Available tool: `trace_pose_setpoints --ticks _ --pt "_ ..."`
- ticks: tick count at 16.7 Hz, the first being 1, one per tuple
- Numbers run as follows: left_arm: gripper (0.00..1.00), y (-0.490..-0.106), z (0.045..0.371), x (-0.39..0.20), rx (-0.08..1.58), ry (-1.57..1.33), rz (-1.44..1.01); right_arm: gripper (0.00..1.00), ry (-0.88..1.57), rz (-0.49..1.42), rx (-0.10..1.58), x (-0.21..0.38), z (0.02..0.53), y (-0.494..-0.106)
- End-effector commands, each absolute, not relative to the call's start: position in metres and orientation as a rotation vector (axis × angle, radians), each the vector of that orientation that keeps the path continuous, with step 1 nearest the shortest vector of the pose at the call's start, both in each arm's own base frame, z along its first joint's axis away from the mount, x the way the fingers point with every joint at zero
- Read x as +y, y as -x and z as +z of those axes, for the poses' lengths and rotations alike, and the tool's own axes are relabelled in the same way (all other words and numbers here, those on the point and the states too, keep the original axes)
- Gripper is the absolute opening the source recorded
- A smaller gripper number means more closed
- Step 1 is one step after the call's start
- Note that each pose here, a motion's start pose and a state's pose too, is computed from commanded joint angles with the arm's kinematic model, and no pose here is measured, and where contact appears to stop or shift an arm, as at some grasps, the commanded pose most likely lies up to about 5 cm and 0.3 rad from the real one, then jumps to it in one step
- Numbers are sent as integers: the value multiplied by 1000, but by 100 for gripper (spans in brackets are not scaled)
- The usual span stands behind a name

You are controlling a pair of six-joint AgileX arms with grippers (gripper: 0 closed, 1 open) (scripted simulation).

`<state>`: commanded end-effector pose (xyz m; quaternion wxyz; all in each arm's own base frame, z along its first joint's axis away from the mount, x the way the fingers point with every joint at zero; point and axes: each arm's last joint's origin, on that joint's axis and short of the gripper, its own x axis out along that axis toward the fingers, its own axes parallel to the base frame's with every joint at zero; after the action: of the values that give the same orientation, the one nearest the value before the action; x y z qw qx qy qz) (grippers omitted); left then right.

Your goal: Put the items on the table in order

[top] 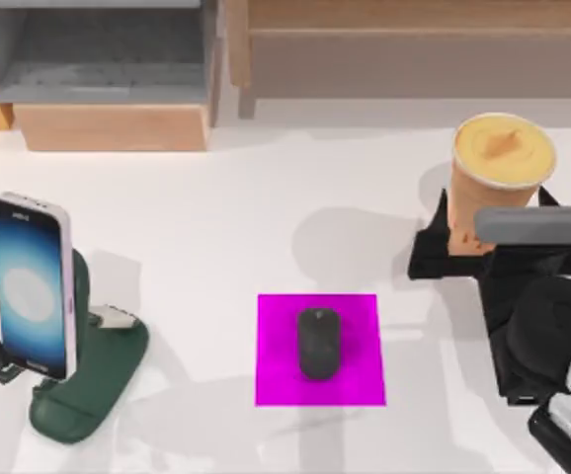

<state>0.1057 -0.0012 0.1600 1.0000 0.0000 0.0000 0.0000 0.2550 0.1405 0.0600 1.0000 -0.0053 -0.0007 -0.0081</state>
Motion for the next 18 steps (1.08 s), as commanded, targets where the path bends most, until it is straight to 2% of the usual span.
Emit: trace_pose_setpoints --ticks 5,10,18 --pt "100 -106 160 -1 0 0 0 100 11 -16 -1 140 61 -273" --pt "100 -106 160 -1 0 0 0 100 11 -16 -1 140 61 -276" --pt "100 -106 160 -1 0 0 0 40 11 -16 -1 140 61 -276"
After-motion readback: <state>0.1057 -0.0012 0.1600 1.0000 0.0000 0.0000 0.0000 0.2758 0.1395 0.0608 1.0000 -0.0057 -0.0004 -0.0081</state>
